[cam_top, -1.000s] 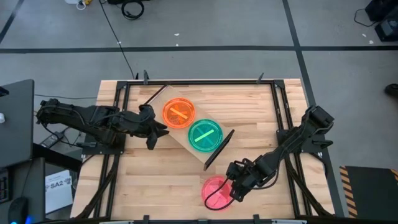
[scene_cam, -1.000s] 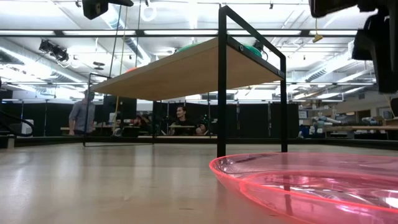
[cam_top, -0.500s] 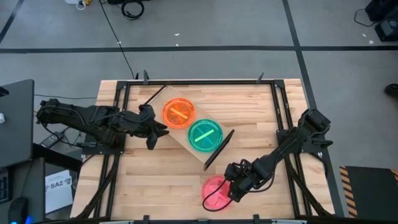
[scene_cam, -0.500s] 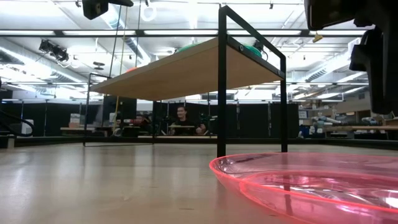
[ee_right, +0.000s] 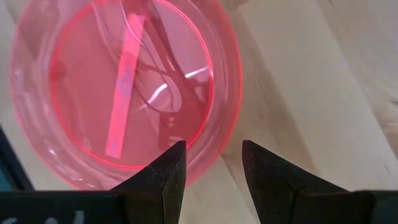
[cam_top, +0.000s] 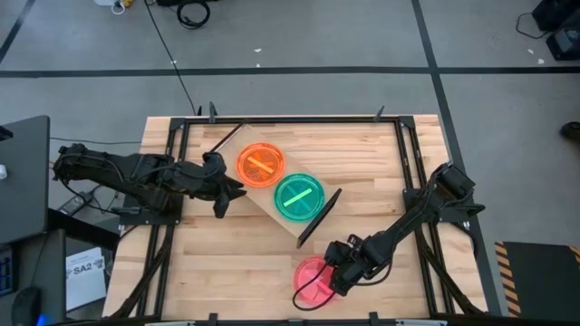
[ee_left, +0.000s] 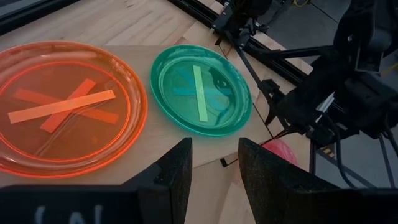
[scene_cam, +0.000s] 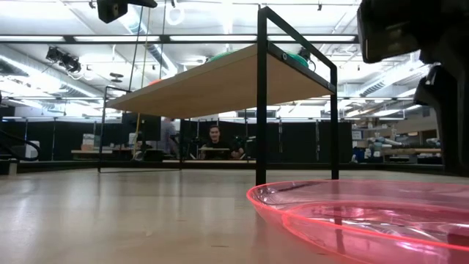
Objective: Place and stack plates onto a shelf
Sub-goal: Stack the pink plate on top of the green plate on the shelf
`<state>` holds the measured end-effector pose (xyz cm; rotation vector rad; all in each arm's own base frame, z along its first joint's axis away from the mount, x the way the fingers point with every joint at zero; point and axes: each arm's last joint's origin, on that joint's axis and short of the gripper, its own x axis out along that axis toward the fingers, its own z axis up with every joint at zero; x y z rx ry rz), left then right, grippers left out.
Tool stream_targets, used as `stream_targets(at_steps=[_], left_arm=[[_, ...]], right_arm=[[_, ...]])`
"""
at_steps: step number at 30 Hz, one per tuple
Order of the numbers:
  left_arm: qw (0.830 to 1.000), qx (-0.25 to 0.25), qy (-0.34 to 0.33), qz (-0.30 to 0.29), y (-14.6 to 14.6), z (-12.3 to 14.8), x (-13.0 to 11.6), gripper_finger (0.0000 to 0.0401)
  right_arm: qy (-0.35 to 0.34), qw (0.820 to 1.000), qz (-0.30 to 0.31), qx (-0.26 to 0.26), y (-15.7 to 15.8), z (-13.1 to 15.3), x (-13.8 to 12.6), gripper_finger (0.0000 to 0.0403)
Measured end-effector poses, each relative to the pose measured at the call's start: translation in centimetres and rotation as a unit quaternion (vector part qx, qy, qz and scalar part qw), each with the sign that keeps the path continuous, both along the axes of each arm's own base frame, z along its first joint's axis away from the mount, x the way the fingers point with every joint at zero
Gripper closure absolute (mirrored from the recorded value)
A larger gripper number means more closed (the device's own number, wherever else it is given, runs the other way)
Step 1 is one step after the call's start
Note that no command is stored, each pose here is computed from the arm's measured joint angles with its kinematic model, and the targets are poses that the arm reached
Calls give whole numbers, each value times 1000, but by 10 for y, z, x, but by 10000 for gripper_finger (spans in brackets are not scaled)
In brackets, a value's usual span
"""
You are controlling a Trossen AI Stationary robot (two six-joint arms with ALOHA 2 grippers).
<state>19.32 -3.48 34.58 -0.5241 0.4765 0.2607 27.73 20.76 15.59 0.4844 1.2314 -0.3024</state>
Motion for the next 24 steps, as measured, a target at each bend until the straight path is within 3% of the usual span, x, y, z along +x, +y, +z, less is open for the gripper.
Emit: stream_targets(at_steps=[14,24], left_arm=[[1000,0,0,0,0,0,0,264],[1000,0,0,0,0,0,0,264]], right_arm=[[17,1000,0,-13,4,-23,5,240],[14,1000,5,-12,4,-24,5,240]])
